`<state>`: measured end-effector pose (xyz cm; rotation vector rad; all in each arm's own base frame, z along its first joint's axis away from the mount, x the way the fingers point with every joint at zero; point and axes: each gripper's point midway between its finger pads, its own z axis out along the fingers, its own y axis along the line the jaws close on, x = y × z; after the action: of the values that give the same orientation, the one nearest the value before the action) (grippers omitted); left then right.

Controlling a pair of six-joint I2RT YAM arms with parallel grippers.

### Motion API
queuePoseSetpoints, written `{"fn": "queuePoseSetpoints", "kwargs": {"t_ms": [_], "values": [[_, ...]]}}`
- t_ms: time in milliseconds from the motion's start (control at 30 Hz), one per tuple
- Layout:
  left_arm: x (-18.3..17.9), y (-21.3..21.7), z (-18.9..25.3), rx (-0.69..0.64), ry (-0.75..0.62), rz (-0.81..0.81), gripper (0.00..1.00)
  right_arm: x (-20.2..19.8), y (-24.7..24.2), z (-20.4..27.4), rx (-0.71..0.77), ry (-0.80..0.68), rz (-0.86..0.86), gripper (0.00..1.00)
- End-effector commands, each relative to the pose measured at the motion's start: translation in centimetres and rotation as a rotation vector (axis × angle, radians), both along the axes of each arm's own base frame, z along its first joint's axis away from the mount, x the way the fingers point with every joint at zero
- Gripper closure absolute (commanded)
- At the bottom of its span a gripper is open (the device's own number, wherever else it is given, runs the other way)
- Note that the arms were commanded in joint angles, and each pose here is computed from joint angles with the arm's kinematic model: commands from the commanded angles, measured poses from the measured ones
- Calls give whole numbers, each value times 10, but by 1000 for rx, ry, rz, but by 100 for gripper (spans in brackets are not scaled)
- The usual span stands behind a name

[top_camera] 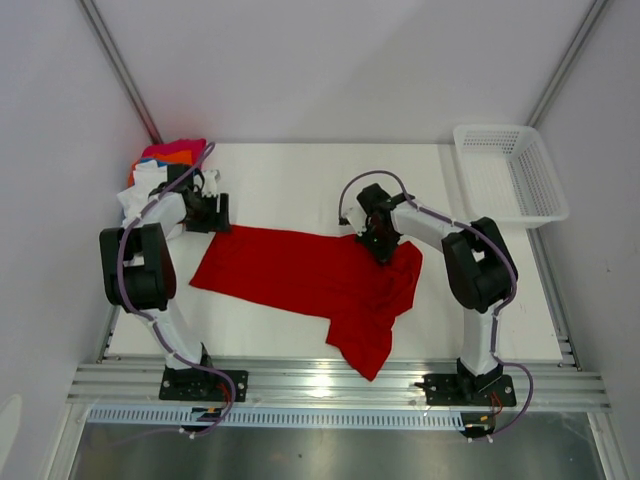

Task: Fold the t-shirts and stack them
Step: Fold the tshirt

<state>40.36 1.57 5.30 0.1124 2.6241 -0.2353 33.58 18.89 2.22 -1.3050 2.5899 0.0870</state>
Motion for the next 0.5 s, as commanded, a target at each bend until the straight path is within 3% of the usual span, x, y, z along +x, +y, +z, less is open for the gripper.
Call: {"fn": "queuePoseSetpoints", "kwargs": {"t_ms": [0, 200, 467], "values": [[11, -8, 2, -58, -31, -8, 29, -15, 15, -1, 64, 104, 41, 100], [11, -8, 14, -48, -64, -10, 29, 15, -21, -15, -149, -53, 31, 100], [10, -12, 21, -74, -76, -20, 29, 128, -47, -8, -237, -300, 7, 100]]}}
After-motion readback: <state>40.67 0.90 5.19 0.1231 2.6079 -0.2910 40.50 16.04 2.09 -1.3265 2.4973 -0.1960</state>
